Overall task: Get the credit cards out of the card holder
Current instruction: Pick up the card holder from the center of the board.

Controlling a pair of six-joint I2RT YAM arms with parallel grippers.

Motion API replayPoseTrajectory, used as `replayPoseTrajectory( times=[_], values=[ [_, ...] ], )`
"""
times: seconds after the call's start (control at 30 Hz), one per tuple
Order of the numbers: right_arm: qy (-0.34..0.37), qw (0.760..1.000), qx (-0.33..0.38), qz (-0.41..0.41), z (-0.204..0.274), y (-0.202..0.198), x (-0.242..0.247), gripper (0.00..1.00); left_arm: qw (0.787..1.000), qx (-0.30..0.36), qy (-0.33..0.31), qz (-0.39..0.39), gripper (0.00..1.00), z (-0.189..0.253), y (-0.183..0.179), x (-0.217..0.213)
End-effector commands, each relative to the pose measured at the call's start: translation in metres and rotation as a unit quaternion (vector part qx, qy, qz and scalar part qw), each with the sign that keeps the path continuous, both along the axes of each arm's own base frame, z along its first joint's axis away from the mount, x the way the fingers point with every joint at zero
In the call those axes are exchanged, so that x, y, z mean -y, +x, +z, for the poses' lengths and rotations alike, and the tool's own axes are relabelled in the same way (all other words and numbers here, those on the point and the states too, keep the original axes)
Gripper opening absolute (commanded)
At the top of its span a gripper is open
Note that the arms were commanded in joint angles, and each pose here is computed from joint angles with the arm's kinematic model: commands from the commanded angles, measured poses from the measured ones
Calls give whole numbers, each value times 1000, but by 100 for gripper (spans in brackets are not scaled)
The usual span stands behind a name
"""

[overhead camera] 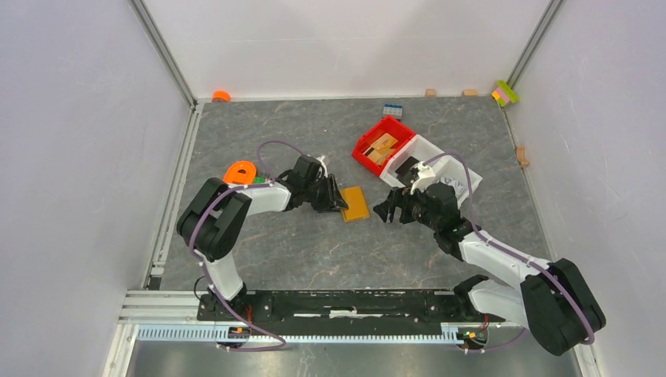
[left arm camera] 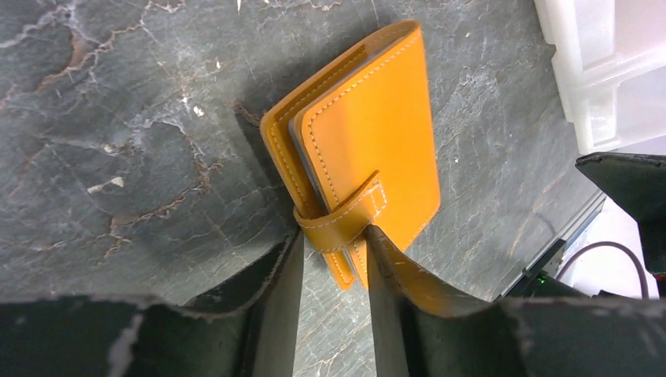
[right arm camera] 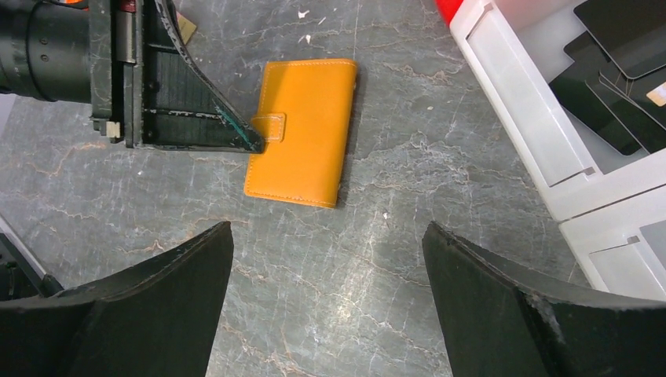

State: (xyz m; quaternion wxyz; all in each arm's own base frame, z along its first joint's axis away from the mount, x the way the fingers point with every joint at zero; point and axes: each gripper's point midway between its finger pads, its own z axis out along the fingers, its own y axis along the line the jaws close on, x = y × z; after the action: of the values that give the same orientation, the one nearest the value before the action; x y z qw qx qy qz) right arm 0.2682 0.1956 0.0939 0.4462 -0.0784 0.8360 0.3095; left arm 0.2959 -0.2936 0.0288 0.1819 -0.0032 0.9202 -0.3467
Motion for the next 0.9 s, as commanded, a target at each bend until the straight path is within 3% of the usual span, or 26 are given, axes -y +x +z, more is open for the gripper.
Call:
replayPoseTrajectory(
  times=[0.0,0.17,0.27,0.5,0.87],
  values=[
    [13,1000,13,8,9,7,-9,94,999,30,12,-16,37,8,1,-3],
    [10,1000,8,19,6,6,-16,93,998,68,4,-8,16,29,1,-9],
    [15,999,4,31,6,0,-23,93,996,85,-5,-10,10,39,1,-8],
    [69,993,9,100,20,-40,-61,90,992,122,-17,-19,6,61,0,-10],
    [3,996,89,15,37,-17,-30,91,987,149,-57,-18,2,91,-9,-10]
  ],
)
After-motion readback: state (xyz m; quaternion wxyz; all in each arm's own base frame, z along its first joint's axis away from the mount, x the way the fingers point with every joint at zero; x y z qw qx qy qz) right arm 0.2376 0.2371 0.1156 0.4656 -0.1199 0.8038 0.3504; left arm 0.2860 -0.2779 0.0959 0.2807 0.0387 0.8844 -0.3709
